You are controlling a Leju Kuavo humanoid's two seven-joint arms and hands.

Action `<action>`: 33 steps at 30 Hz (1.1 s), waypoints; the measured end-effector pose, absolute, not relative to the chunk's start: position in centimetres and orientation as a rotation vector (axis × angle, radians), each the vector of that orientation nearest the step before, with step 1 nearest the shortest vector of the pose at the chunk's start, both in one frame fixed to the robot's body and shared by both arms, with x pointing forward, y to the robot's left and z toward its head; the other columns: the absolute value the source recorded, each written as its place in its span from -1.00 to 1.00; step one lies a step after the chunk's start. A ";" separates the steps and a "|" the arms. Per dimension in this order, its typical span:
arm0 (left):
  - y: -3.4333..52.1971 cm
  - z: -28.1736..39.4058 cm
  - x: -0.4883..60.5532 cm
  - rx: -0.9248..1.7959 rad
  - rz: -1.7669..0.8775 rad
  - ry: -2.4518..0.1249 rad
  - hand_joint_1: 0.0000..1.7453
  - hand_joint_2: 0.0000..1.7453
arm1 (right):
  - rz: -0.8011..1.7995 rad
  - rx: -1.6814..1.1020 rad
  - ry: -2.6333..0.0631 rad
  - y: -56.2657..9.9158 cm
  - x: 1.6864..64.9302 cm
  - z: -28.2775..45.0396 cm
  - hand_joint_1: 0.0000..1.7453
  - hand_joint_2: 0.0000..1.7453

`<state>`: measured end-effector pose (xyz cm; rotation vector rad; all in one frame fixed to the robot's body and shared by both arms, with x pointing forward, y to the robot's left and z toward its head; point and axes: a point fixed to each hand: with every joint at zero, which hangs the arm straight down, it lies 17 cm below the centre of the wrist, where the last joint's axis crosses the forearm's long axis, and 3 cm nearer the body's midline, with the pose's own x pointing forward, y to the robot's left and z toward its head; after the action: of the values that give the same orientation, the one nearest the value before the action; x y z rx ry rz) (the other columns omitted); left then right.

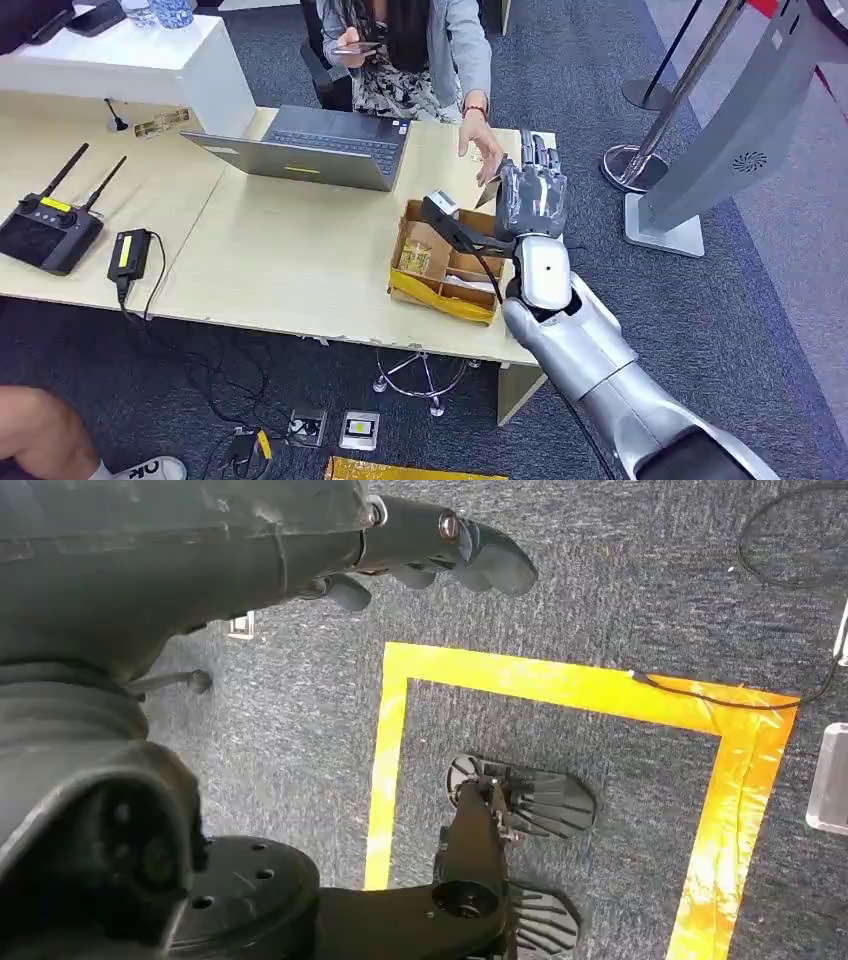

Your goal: Pass the card to the sensor for recognition and then transmit it.

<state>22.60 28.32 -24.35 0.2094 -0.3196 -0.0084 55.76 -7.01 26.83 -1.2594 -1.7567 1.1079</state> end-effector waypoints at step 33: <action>28.0 -24.3 22.8 0.198 0.001 -0.320 -1.00 -1.00 | 1.155 -1.212 -1.754 -3.7 56.9 26.7 1.00 1.00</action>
<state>22.77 27.96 -24.29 0.1981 -0.3201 0.0008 56.90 -3.69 26.65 -1.2116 -1.7537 1.1549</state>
